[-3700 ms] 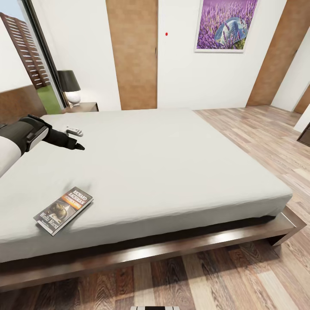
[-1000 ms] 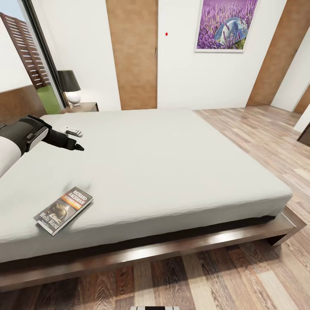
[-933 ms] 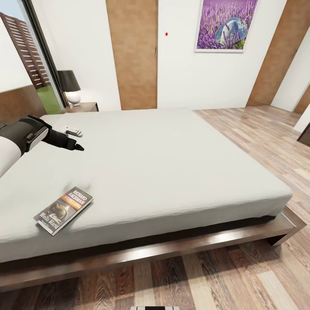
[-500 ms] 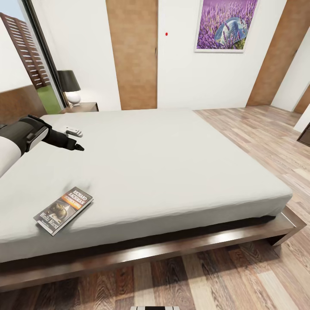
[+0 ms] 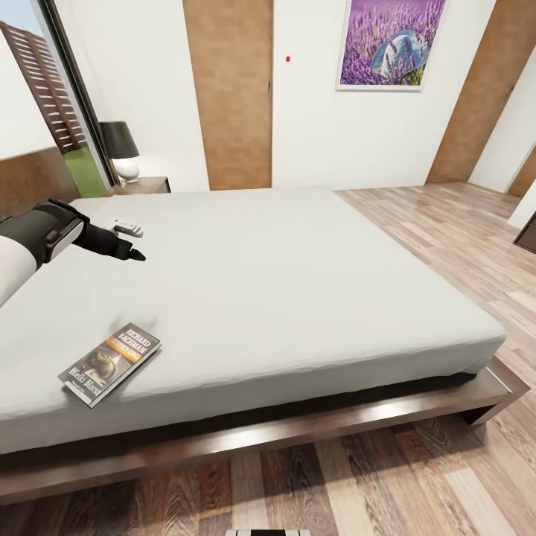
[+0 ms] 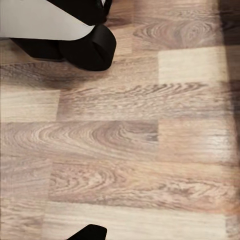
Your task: In the bedroom, move the book from the bed onto either nightstand, and place the two sandals side by side next to the bed.
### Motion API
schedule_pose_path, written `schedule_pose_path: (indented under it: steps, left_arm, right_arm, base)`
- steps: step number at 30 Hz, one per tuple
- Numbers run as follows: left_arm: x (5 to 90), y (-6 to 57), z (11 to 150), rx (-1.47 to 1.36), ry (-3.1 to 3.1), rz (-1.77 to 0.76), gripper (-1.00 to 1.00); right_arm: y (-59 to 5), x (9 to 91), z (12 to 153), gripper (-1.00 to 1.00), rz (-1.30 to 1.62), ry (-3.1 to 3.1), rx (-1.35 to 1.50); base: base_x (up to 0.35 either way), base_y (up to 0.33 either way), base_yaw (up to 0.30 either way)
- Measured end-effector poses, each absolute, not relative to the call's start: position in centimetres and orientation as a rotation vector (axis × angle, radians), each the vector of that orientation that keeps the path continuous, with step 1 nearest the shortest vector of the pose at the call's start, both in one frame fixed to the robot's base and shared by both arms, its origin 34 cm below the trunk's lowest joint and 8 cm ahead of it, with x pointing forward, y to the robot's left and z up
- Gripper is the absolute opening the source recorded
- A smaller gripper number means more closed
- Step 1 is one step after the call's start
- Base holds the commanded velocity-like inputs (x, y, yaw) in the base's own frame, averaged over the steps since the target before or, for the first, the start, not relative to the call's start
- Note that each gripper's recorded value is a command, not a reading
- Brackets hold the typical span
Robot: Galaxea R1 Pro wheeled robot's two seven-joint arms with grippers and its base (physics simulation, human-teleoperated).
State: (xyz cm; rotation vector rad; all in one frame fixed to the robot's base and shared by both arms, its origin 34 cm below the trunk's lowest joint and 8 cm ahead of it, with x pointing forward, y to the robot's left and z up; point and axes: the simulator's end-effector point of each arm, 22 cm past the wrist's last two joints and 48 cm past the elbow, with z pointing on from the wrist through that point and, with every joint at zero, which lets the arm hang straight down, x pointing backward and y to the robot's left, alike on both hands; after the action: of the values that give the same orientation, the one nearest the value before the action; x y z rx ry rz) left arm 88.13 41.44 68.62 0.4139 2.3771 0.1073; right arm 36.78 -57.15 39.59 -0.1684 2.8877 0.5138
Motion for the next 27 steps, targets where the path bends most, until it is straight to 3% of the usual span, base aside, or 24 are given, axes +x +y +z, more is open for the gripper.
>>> schedule_pose_path:
  steps: [27]
  left_arm:
    - [88.15,41.45,68.62,0.414,2.377,0.109,1.0]
  right_arm:
    - [-57.0,37.49,40.06,1.0,0.53,2.843,-0.143]
  base:
    - [0.0,0.0,0.0]
